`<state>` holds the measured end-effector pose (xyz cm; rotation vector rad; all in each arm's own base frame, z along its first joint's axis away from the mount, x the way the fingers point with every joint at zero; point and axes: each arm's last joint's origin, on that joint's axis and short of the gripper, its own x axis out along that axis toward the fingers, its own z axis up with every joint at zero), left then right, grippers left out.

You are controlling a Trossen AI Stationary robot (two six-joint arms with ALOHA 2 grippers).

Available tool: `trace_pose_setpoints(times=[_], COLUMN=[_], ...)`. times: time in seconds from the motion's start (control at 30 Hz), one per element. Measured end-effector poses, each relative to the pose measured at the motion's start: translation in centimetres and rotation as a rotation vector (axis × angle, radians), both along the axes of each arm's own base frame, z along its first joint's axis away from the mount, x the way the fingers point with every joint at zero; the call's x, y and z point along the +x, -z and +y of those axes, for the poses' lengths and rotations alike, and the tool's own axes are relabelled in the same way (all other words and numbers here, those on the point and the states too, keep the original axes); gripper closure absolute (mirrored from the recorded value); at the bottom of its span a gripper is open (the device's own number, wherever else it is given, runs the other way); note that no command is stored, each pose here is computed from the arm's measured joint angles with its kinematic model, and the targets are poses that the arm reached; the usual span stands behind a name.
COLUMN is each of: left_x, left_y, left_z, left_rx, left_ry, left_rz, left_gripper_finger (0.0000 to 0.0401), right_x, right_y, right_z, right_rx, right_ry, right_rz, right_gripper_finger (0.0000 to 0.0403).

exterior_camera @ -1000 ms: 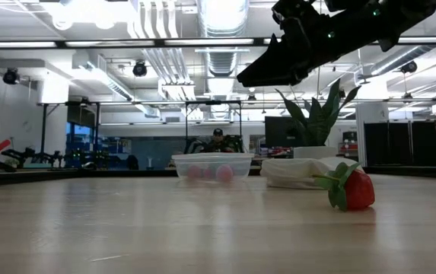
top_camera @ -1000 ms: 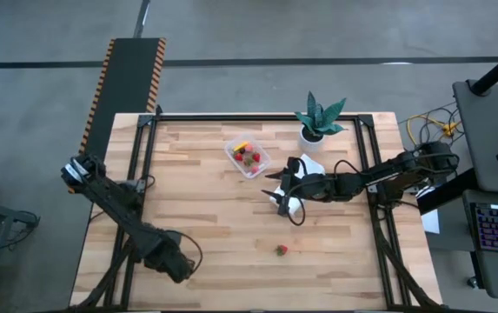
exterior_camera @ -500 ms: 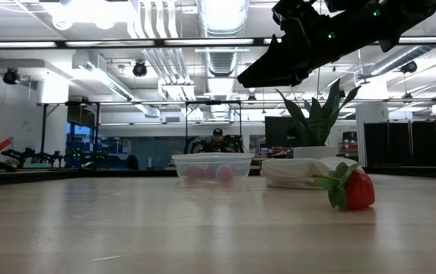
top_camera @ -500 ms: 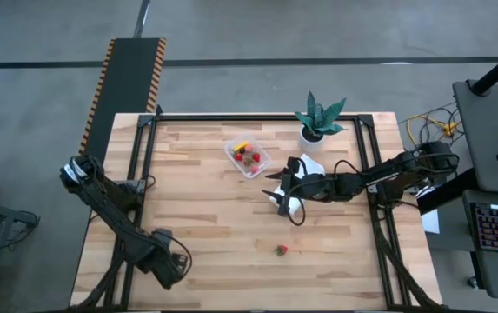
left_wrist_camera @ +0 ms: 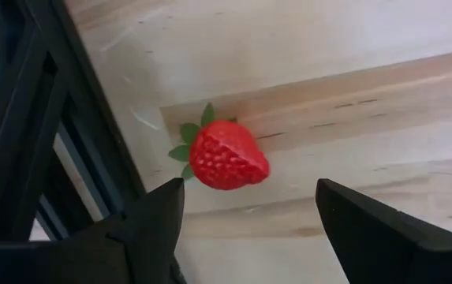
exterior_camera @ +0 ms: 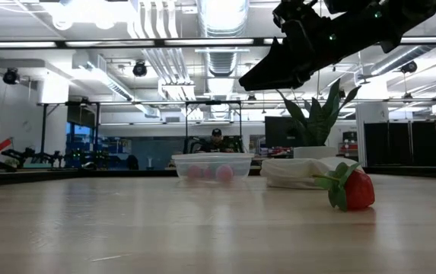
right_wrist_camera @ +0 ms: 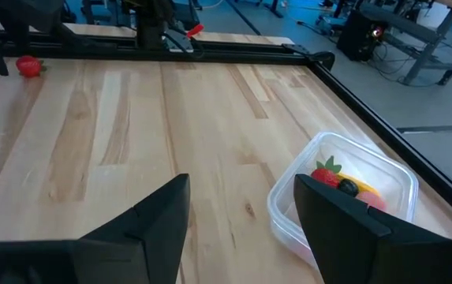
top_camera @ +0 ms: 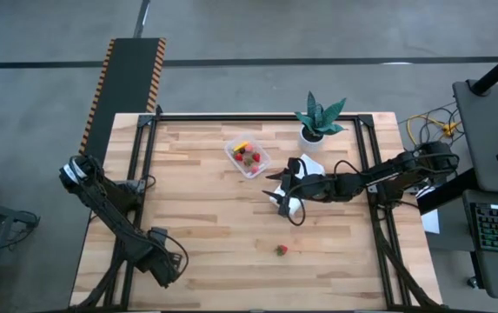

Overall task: Pick and placing Produce into tupperware
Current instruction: Put the strawberry into the transparent bin

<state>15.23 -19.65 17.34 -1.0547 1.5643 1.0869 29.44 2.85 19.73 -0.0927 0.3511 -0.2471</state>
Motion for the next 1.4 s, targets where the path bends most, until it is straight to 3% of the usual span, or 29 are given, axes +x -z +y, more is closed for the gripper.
trace_pose_setpoints(times=[0.6,1.4], left_x=[-0.7,-0.7], left_y=[1.3,1.6], left_z=[0.5,0.5], left_rx=[0.027,0.022], left_ry=[0.008,-0.015], left_rz=[0.009,0.006], left_gripper_finger=[0.0134,0.0255], right_x=[0.0,-0.1], right_y=[0.1,0.3], right_z=[0.0,0.0], right_rx=[-0.001,-0.002], right_ry=[0.001,0.002], right_rz=[0.003,0.008], right_gripper_finger=[0.0184,0.0183])
